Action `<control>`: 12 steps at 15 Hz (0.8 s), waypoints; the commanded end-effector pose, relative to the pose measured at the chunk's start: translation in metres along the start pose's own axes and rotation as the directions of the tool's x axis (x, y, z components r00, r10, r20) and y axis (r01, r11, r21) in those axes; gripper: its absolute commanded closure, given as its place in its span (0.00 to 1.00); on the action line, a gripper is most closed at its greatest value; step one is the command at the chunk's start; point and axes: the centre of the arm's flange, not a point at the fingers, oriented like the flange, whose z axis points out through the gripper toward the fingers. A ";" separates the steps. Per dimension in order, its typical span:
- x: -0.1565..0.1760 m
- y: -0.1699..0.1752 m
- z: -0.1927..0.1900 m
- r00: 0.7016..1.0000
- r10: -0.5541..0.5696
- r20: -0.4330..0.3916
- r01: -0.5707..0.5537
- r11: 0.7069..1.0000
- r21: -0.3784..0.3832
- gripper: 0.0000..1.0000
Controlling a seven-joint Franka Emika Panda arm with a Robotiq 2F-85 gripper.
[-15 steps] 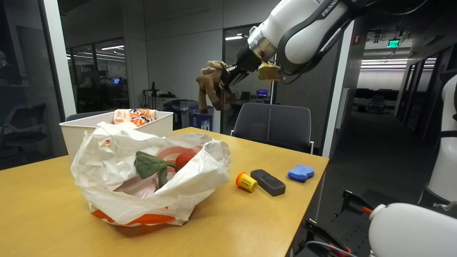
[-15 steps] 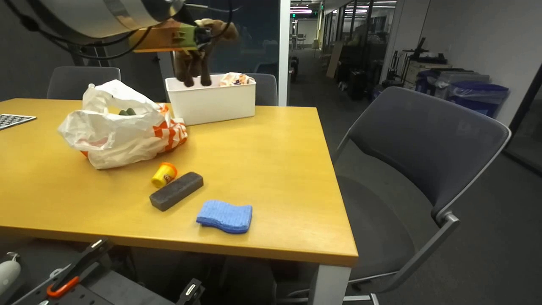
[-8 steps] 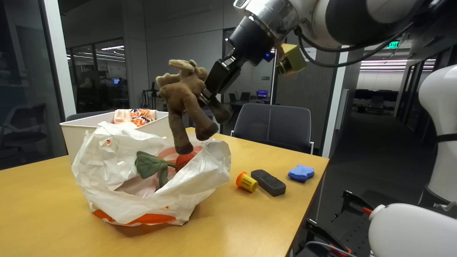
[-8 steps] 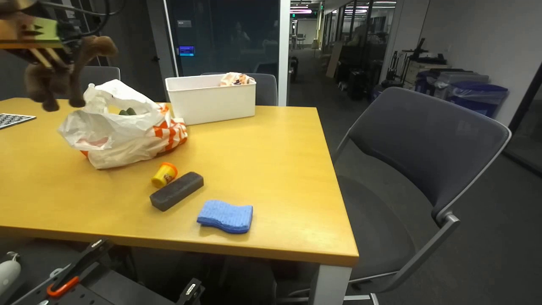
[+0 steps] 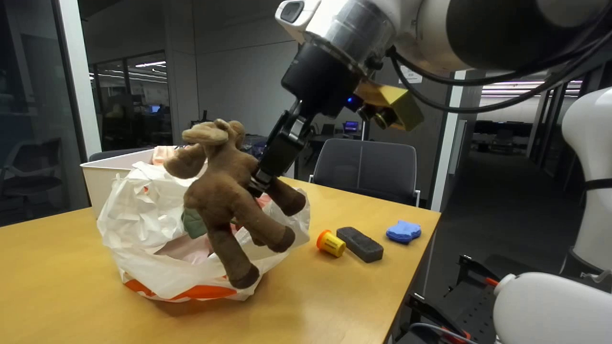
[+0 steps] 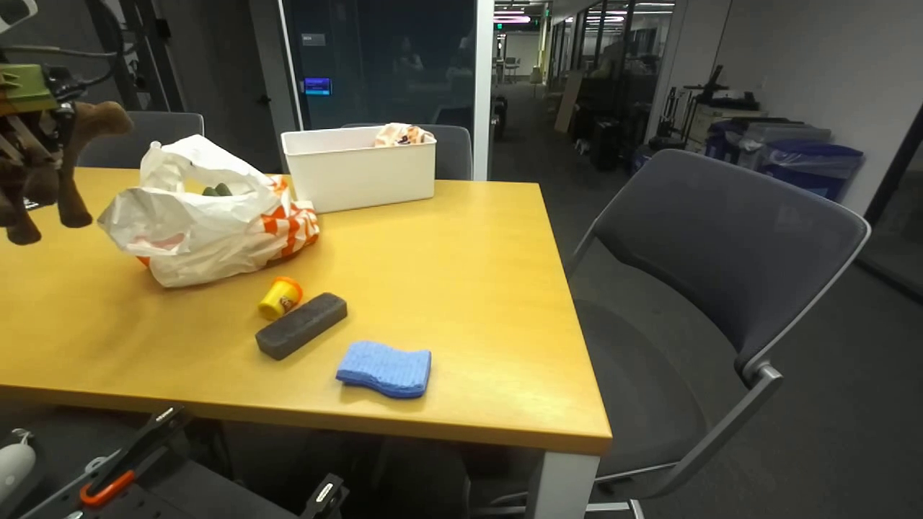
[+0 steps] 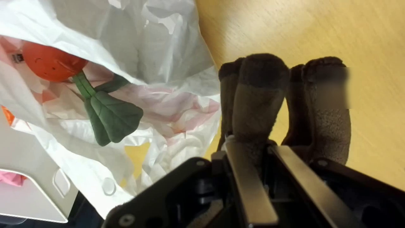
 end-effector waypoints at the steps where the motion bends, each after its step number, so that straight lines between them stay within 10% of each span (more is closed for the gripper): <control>1: 0.035 0.008 0.027 1.000 0.005 -0.025 -0.006 0.999 -0.046 0.85; 7: 0.075 0.049 0.011 0.993 0.069 -0.097 -0.080 0.991 -0.111 0.84; 12: 0.047 0.105 0.044 0.992 0.120 -0.026 -0.123 0.977 -0.174 0.85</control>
